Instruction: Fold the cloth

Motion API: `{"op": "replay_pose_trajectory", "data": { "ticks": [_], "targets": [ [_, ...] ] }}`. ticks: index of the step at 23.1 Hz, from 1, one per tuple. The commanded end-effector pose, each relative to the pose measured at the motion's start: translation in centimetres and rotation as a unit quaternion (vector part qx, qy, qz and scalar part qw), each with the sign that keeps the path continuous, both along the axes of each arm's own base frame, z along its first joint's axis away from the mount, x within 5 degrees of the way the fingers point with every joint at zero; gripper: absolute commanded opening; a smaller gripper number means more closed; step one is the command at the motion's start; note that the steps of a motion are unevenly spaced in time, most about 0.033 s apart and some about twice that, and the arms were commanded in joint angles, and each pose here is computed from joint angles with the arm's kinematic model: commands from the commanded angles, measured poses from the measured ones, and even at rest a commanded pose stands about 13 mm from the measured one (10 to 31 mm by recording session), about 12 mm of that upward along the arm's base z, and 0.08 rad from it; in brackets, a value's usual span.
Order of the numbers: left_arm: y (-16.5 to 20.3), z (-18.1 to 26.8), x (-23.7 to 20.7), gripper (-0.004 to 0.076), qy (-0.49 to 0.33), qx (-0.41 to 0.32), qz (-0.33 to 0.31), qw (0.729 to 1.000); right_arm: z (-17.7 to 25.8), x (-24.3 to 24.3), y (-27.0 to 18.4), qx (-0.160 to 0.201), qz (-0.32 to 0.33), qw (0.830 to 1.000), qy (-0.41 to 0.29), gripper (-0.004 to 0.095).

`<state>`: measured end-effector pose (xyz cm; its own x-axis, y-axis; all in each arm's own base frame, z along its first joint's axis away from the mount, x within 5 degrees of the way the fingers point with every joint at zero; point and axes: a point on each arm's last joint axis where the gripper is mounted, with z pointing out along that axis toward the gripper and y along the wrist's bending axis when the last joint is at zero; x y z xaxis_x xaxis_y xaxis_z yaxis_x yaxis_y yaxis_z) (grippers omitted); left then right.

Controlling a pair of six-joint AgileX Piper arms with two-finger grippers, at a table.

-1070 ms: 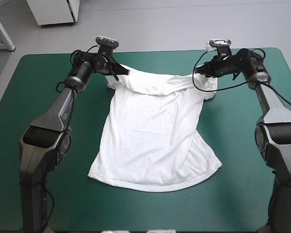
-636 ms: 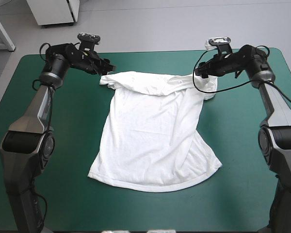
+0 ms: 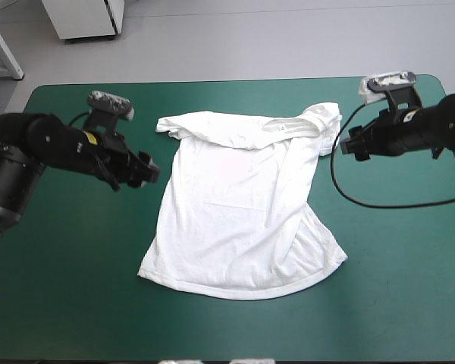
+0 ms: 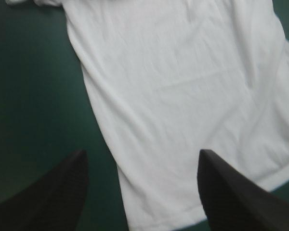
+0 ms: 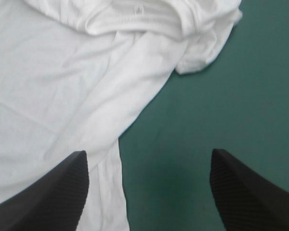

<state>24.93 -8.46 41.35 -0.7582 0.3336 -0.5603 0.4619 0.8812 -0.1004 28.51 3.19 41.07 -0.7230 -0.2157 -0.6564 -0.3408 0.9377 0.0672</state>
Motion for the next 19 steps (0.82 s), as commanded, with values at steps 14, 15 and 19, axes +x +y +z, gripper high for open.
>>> {"op": "replay_pose_trajectory", "data": {
  "ticks": [14,15,19],
  "targets": [
    [-0.6,-15.1,-3.9,0.0473,0.198,0.110,-0.014,0.974,-2.9,-7.7,0.1,-0.020,0.004,1.000,0.017,0.0644],
    [-0.7,-15.3,-3.6,0.0473,0.199,0.109,-0.015,0.974,-3.0,-7.8,0.3,-0.026,0.008,0.999,0.018,0.0644],
    [-1.2,-17.2,-2.2,0.0473,0.210,0.115,-0.016,0.971,-3.2,-8.0,0.7,-0.069,0.018,0.997,0.026,0.0644]
  ]
}}
